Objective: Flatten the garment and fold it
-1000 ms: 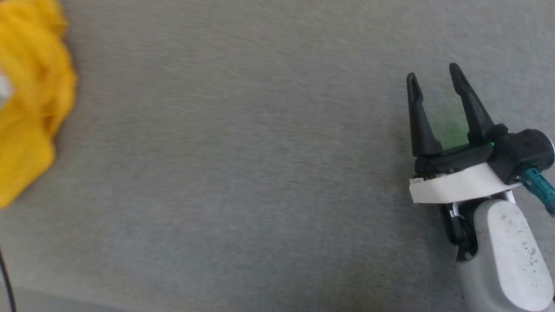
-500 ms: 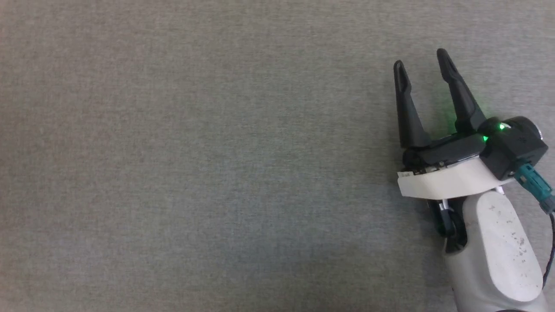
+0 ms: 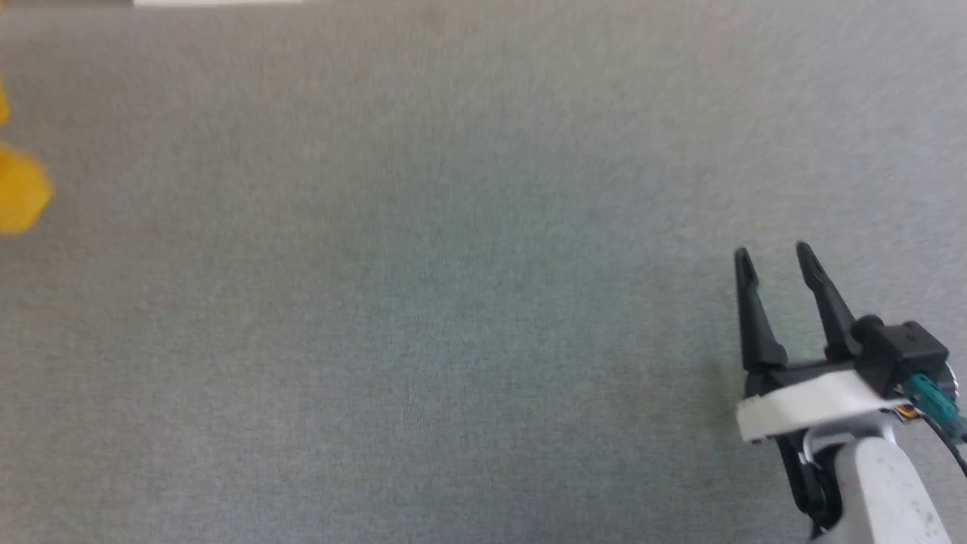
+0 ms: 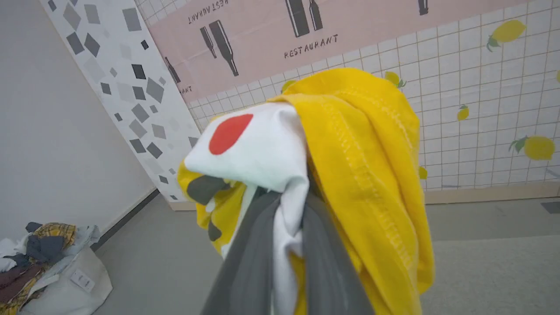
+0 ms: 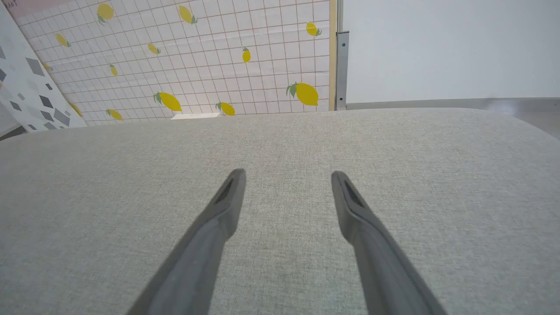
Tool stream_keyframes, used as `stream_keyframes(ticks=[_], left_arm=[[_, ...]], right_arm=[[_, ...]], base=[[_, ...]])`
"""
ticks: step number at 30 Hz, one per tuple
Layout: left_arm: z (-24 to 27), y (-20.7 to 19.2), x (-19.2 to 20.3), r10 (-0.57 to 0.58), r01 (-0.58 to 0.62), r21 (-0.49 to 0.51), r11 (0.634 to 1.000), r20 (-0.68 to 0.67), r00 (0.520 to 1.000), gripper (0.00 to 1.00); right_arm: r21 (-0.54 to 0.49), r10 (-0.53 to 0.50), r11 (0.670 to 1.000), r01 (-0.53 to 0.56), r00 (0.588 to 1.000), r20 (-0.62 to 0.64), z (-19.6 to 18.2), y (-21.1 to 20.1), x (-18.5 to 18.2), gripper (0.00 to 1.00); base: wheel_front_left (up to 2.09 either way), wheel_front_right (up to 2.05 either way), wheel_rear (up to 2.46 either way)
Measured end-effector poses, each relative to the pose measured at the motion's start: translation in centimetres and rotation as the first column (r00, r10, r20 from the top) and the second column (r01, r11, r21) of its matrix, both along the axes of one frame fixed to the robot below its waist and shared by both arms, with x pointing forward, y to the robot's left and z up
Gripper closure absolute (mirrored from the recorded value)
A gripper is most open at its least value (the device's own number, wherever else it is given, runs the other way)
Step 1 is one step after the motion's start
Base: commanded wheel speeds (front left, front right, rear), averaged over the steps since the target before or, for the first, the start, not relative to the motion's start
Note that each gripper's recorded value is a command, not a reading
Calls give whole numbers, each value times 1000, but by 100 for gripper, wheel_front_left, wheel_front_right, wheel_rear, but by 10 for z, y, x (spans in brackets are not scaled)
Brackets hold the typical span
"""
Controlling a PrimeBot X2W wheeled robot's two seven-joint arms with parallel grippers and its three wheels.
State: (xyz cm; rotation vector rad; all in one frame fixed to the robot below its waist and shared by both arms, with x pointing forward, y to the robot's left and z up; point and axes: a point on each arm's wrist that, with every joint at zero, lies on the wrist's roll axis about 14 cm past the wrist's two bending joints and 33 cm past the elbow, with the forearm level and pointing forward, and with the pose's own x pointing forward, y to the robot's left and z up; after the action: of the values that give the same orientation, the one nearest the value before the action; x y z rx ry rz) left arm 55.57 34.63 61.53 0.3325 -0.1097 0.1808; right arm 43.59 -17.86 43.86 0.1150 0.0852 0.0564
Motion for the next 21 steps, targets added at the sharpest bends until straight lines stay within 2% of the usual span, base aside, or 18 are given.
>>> stream_keyframes(ticks=[4, 7, 8, 9, 12, 14, 16, 18, 21], left_arm=[[65, -70, -3, -193, 190, 36, 981, 147, 970, 100], [87, -143, -11, -355, 361, 9, 933, 195, 914, 100], [90, -171, -16, -413, 423, -11, 906, 201, 889, 100], [95, -222, -29, -511, 530, -37, 847, 217, 832, 100], [88, -282, -45, -626, 650, -78, 756, 203, 753, 100], [65, -315, -55, -690, 705, -127, 698, 144, 709, 100], [26, -341, -63, -738, 730, -193, 655, 41, 673, 100], [-15, -357, -71, -762, 726, -255, 639, -79, 643, 100], [-85, -365, -84, -753, 661, -361, 657, -288, 591, 100]], right_arm=[[-10, -57, 998, 57, 997, 59, 27, -20, -19, 0], [-13, -89, 996, 91, 991, 101, 46, -31, -31, 0], [-14, -100, 995, 102, 988, 115, 52, -35, -35, 0], [-17, -119, 992, 123, 983, 139, 63, -42, -43, 0], [-19, -143, 989, 148, 976, 163, 74, -51, -52, 0], [-20, -155, 987, 161, 973, 173, 79, -55, -57, 0], [-19, -167, 985, 173, 969, 183, 83, -59, -61, 0], [-14, -177, 983, 182, 967, 186, 85, -62, -65, 0], [-9, -184, 982, 188, 967, 179, 83, -64, -67, 0]], base=[[0, 0, 0], [0, 0, 0], [0, 0, 0], [0, 0, 0], [0, 0, 0], [0, 0, 0], [0, 0, 0], [0, 0, 0], [0, 0, 0]])
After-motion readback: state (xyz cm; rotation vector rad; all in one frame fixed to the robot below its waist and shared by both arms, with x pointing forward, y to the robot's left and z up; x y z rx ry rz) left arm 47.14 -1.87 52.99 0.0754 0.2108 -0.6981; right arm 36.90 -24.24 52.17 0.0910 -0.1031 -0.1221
